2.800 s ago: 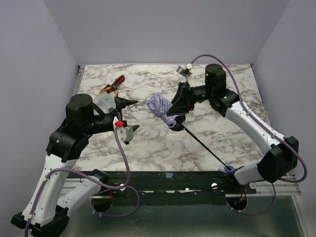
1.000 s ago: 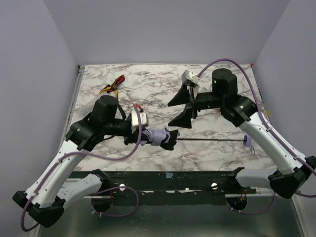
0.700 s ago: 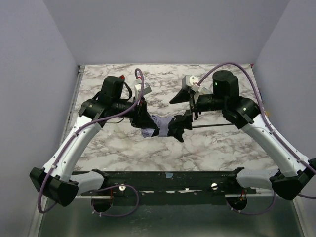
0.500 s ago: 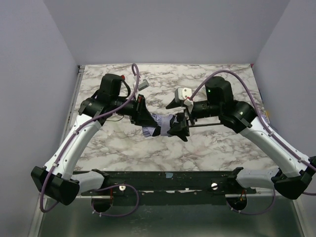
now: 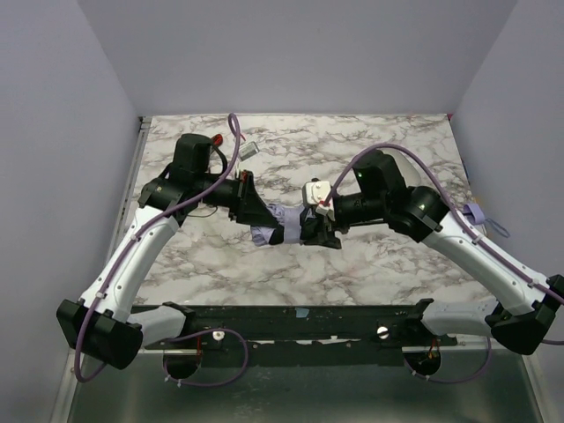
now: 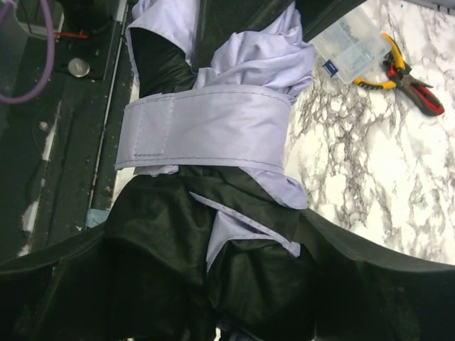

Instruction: Open the umbrella

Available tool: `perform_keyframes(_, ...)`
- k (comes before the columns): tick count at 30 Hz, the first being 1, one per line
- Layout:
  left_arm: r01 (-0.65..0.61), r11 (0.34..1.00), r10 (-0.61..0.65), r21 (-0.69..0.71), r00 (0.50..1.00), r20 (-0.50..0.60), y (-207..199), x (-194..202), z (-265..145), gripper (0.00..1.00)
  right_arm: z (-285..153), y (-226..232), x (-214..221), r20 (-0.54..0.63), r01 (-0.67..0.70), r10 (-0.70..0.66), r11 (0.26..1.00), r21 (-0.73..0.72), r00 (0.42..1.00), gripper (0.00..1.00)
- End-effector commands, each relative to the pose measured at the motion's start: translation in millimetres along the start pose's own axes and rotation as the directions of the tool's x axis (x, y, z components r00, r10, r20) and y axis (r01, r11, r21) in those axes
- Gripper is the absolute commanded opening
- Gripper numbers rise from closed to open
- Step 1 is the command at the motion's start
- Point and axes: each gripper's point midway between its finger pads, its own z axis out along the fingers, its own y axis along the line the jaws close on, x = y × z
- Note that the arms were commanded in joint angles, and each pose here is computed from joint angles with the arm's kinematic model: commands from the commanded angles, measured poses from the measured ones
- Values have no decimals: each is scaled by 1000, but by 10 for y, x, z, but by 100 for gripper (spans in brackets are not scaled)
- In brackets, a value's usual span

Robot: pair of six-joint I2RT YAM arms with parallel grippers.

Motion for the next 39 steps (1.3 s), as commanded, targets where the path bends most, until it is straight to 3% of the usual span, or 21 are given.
perform_keyframes(1, -50, 995, 49, 81, 999, 13, -219, -25, -57, 0, -1, 18, 29, -9, 29, -29, 1000, 1, 1000, 67)
perform_keyframes(4, -65, 996, 63, 63, 998, 19, -179, -28, -52, 4, 17, -27, -60, 26, 9, -10, 1000, 17, 1000, 44)
perform_keyframes(9, -255, 965, 260, -69, 961, 89, -121, -152, -132, 58, 64, 11, -127, 51, -95, 96, 995, -13, 994, 17)
perform_keyframes(12, -443, 865, 481, -234, 865, 140, -106, -340, -278, 74, 81, 50, -172, 62, -188, 190, 982, -33, 980, 4)
perform_keyframes(14, -544, 768, 616, -339, 772, 155, -116, -472, -383, 78, 97, 76, -211, 74, -243, 247, 969, -51, 966, 0)
perform_keyframes(16, -671, 636, 755, -382, 642, 130, -199, -519, -458, 77, 126, 112, -226, 78, -295, 301, 952, -77, 950, 0)
perform_keyframes(18, -797, 465, 877, -385, 475, 75, -310, -476, -494, 74, 157, 158, -234, 73, -353, 361, 930, -108, 930, 0)
perform_keyframes(20, -900, 238, 966, -364, 260, -12, -396, -353, -499, 69, 201, 209, -240, 63, -423, 435, 895, -142, 898, 0)
perform_keyframes(22, -953, 40, 992, -301, 75, -105, -364, -123, -437, 64, 249, 275, -249, 45, -495, 511, 847, -192, 858, 0)
perform_keyframes(24, -970, -111, 983, -218, -74, -169, -266, 113, -362, 58, 289, 346, -286, 23, -561, 584, 788, -253, 811, 0)
perform_keyframes(26, -971, -181, 972, -159, -152, -180, -223, 284, -304, 53, 317, 394, -323, 4, -609, 640, 733, -302, 769, 0)
perform_keyframes(35, -975, -219, 955, -40, -206, -211, -165, 462, -130, 50, 377, 412, -426, -8, -674, 725, 637, -375, 689, 0)
perform_keyframes(39, -981, -182, 960, -64, -164, -228, -155, 358, -71, 41, 379, 429, -405, -17, -674, 723, 634, -379, 690, 0)
